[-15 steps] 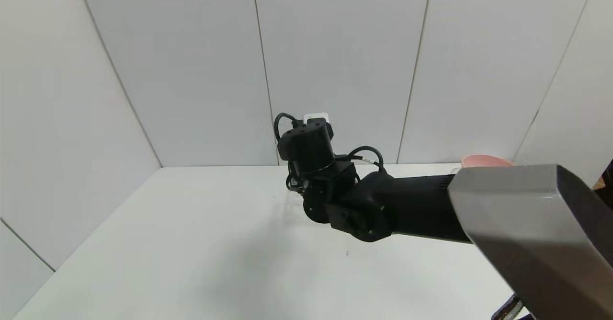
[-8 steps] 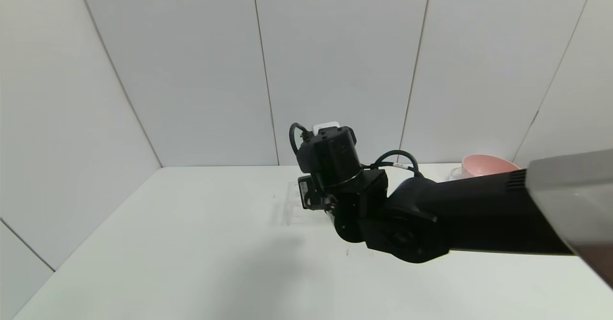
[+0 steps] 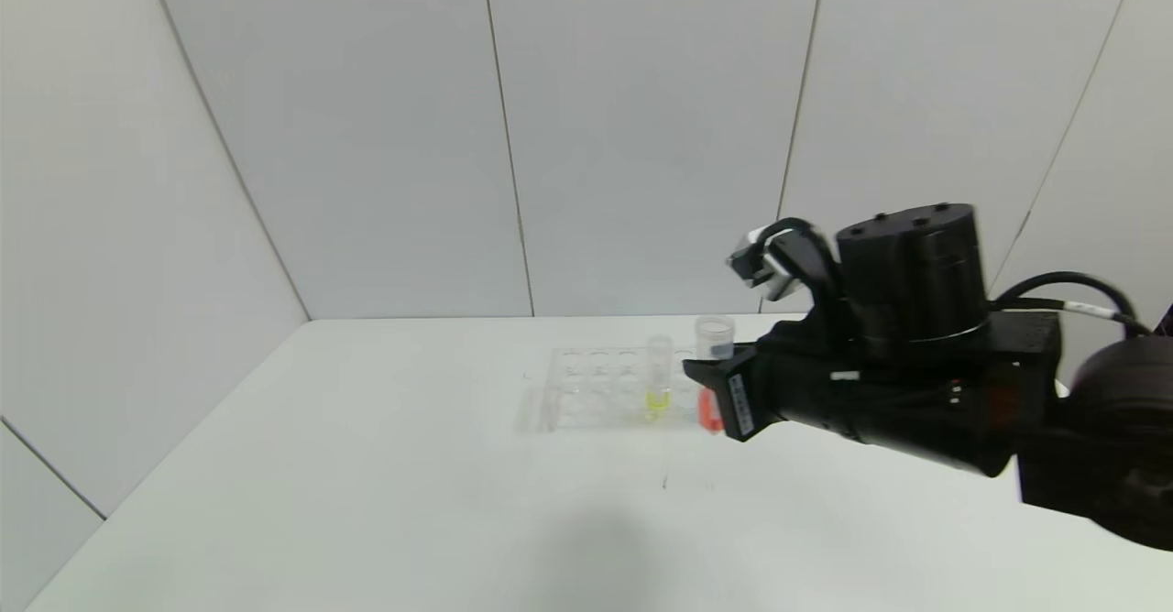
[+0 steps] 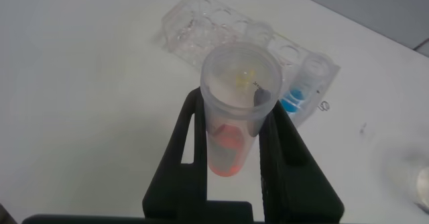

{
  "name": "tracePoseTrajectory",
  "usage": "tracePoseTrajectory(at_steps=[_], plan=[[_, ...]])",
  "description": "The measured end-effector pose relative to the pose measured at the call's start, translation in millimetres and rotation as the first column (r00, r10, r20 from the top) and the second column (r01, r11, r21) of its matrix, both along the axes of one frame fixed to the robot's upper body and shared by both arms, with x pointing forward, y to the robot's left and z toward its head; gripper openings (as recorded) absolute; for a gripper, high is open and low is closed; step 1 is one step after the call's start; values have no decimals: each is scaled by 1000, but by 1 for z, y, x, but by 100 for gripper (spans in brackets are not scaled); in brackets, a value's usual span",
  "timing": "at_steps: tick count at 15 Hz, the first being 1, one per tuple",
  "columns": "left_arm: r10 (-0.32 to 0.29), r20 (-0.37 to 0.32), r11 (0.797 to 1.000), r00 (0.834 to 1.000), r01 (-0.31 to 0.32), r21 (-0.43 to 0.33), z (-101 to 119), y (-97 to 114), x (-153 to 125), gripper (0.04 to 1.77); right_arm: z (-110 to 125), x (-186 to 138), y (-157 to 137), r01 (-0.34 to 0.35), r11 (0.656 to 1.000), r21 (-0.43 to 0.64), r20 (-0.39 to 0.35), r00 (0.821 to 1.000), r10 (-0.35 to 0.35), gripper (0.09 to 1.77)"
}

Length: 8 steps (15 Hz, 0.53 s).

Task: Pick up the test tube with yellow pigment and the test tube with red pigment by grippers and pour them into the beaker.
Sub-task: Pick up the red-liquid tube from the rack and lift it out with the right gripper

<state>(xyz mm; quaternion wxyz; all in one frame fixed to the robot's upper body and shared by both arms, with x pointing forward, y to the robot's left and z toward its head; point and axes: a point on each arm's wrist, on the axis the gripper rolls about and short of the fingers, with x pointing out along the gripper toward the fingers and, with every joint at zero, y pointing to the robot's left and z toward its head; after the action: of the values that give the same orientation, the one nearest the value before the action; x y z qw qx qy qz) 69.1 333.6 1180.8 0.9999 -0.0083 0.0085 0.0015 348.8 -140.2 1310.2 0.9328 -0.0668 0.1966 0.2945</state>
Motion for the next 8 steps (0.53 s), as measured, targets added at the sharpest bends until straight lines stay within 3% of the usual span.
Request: tracePoseTrajectory(at_steps=[8], plan=[[0, 0, 1000, 1000, 0, 0, 0, 0, 0, 172, 15, 7, -124, -74, 993, -95, 42, 996, 78, 51]])
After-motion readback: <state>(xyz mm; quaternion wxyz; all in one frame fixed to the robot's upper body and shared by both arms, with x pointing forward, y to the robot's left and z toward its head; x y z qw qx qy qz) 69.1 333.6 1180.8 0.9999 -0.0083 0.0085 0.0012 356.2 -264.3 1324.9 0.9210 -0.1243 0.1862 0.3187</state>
